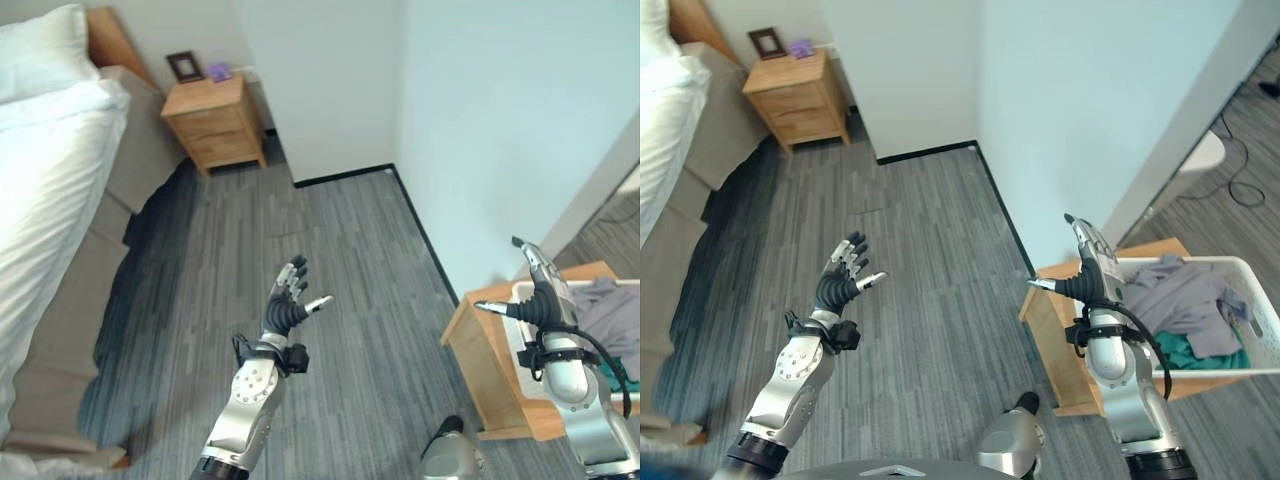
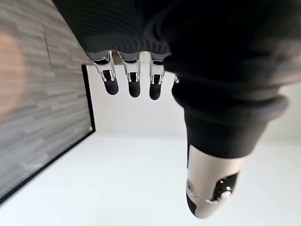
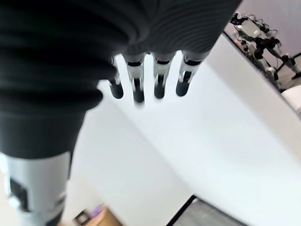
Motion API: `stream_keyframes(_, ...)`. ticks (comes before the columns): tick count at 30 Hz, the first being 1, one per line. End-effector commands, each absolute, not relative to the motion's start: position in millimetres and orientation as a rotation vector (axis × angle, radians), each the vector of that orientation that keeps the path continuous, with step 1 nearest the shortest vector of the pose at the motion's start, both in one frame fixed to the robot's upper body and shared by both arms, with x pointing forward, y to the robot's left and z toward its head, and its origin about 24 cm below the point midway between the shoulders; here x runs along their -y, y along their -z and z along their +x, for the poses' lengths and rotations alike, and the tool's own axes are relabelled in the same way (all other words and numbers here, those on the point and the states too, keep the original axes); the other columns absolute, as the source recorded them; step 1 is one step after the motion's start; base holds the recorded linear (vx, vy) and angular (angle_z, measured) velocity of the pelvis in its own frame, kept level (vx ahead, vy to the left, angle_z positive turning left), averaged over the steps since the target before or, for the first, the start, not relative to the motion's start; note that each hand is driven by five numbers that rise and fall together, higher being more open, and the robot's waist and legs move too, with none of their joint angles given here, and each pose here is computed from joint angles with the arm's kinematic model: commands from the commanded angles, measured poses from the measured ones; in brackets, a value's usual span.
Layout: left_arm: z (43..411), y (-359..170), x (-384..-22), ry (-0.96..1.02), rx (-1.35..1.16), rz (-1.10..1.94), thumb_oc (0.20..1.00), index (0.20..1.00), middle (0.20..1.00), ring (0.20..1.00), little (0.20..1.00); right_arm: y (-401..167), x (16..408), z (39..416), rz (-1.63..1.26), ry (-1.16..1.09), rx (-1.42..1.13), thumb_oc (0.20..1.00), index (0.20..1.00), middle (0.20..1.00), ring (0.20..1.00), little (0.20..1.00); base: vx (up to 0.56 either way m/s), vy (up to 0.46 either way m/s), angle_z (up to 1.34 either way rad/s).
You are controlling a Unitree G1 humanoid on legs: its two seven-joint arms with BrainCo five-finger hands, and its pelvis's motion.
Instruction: Pick up bed clothes into laundry basket.
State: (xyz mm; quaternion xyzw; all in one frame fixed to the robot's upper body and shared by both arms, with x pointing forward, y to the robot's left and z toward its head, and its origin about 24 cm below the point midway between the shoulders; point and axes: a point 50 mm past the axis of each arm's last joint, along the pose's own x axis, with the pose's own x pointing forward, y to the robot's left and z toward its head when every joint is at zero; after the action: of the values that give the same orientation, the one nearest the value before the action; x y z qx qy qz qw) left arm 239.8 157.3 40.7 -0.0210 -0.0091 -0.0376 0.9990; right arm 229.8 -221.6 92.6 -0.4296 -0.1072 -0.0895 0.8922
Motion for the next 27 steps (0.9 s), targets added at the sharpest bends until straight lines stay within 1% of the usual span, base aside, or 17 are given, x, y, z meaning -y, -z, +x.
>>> stream_keyframes(1, 240, -74, -163, 0.053, 0.194, 0.004, 1.0, 1.0, 1.0, 1.0, 1.0, -121, 193, 243, -0.783, 0.158, 0.425, 1.0, 1.0, 1.0, 1.0, 1.0, -0.04, 0.193, 0.85)
stream_keyframes(4, 244, -75, -163, 0.03, 0.204, -0.028, 1.0, 1.0, 1.0, 1.0, 1.0, -123, 177, 248, -0.732, 0.111, 0.455, 1.0, 1.0, 1.0, 1.0, 1.0, 0.04, 0.139, 1.49)
stream_keyframes(8, 247, -78, -165, 0.015, 0.219, -0.016, 1.0, 1.0, 1.0, 1.0, 1.0, -126, 159, 252, -0.656, 0.061, 0.488, 1.0, 1.0, 1.0, 1.0, 1.0, 0.15, -0.029, 1.5)
stream_keyframes(11, 252, -82, -166, 0.01, 0.232, -0.025, 1.0, 1.0, 1.0, 1.0, 1.0, -125, 153, 253, -0.616, 0.034, 0.483, 1.0, 1.0, 1.0, 1.0, 1.0, 0.23, -0.038, 2.64)
stream_keyframes(14, 248, -78, -176, -0.01, 0.21, -0.045, 1.0, 1.0, 1.0, 1.0, 1.0, -128, 149, 256, -0.585, 0.003, 0.488, 1.0, 1.0, 1.0, 1.0, 1.0, 0.22, -0.107, 2.23)
stream_keyframes(16, 246, -75, -188, -0.069, 0.196, -0.055, 1.0, 1.0, 1.0, 1.0, 1.0, -126, 143, 260, -0.558, -0.04, 0.48, 1.0, 1.0, 1.0, 1.0, 1.0, 0.19, -0.159, 0.64)
stream_keyframes(17, 246, -75, -189, -0.07, 0.196, -0.055, 1.0, 1.0, 1.0, 1.0, 1.0, -126, 142, 260, -0.558, -0.042, 0.481, 1.0, 1.0, 1.0, 1.0, 1.0, 0.18, -0.154, 0.61)
stream_keyframes(18, 239, -71, -202, -0.136, 0.187, -0.049, 1.0, 1.0, 1.0, 1.0, 1.0, -127, 129, 264, -0.502, -0.126, 0.486, 1.0, 1.0, 1.0, 1.0, 1.0, 0.17, -0.145, 0.53)
stream_keyframes(22, 245, -71, -206, -0.178, 0.192, -0.094, 1.0, 1.0, 1.0, 1.0, 1.0, -121, 116, 271, -0.327, -0.212, 0.42, 1.0, 1.0, 1.0, 1.0, 1.0, -0.03, -0.154, 0.83)
stream_keyframes(24, 245, -67, -212, -0.193, 0.174, -0.085, 1.0, 1.0, 1.0, 1.0, 1.0, -121, 117, 273, -0.284, -0.22, 0.403, 1.0, 1.0, 1.0, 1.0, 1.0, -0.1, -0.149, 1.13)
stream_keyframes(27, 241, -56, -219, -0.199, 0.114, -0.041, 1.0, 1.0, 1.0, 1.0, 1.0, -116, 126, 268, -0.109, -0.21, 0.356, 1.0, 1.0, 1.0, 1.0, 1.0, -0.04, -0.006, 1.22)
